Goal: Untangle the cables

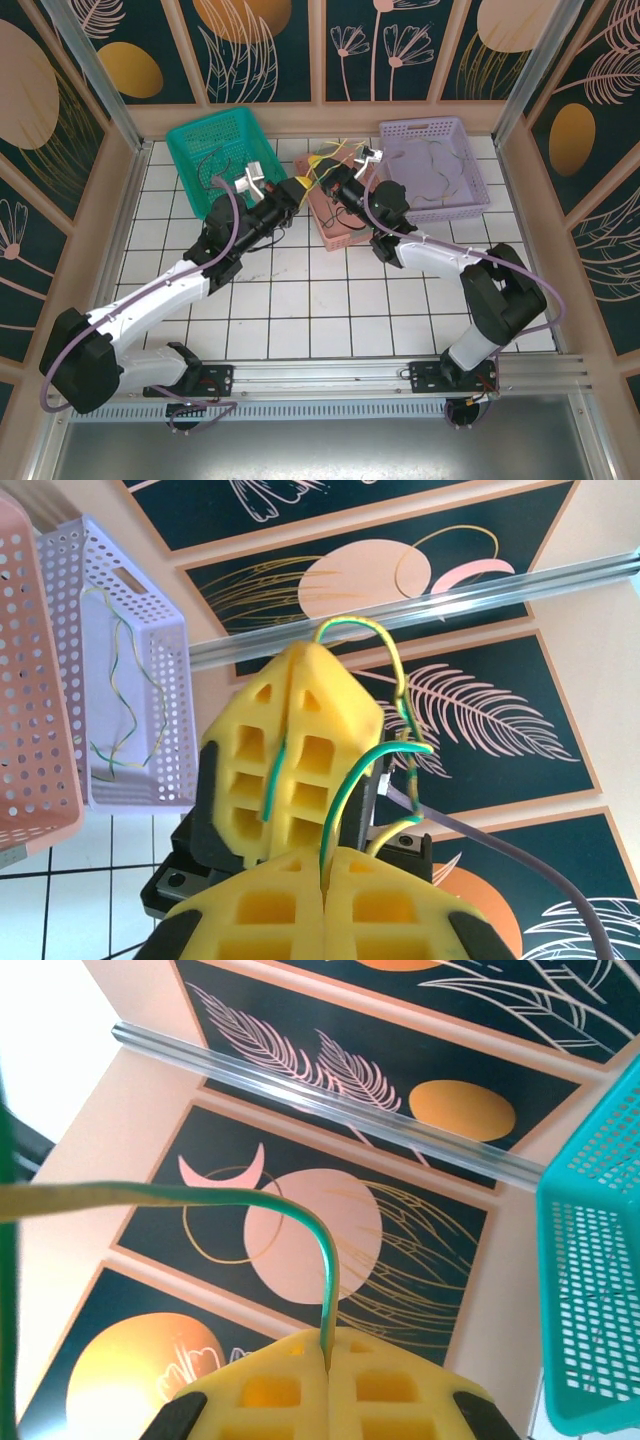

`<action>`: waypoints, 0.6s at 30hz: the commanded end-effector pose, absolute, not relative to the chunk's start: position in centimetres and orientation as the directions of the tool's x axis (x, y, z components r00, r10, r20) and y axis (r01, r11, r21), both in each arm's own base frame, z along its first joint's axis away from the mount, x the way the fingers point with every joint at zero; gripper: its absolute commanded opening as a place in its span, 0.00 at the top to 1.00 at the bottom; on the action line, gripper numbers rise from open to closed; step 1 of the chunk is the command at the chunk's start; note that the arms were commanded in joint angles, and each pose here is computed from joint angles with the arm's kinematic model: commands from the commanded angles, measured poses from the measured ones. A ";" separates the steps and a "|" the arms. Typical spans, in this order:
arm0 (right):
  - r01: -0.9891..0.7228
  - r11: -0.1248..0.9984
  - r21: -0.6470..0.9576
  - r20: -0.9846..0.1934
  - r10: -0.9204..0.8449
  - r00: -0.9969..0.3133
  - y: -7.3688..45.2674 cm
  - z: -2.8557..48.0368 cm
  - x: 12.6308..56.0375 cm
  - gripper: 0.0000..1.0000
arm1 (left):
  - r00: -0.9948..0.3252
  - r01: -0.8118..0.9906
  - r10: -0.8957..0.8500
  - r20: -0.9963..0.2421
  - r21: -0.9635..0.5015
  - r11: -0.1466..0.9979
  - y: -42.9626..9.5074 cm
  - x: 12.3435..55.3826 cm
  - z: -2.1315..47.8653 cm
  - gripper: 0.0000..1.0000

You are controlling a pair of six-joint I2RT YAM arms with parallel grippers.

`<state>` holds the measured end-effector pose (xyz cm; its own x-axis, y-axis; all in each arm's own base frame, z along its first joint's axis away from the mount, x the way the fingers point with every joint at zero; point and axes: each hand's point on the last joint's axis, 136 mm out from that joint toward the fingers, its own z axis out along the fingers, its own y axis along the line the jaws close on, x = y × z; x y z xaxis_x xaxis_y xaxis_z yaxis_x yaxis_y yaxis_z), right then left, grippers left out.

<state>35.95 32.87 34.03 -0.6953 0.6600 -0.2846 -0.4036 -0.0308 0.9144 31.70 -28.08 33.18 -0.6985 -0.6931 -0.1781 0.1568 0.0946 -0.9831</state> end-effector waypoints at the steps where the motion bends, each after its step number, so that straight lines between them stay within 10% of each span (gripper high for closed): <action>1: -0.476 -0.156 0.866 -0.275 0.646 -0.712 32.5 38.7 34.0 1.00 | -0.666 0.151 -0.720 -0.195 -0.981 0.125 -27.2 31.7 32.7 1.00; 9: -0.256 0.385 0.887 -0.429 0.477 -0.767 29.1 29.4 31.6 0.40 | -0.606 0.312 -0.640 -0.472 -0.881 0.354 -26.5 32.3 36.9 1.00; 18: -0.242 0.615 0.750 -0.554 0.385 -0.738 18.7 30.9 27.7 0.32 | -0.608 0.466 -0.341 -0.717 -0.670 0.578 -27.0 32.1 35.0 1.00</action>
<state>29.51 21.21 32.98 -0.6876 0.4741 -0.5500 -0.2866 0.5188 0.8054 32.81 -26.10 36.50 -0.6012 -0.5237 -0.6036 0.3686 0.4884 -0.7909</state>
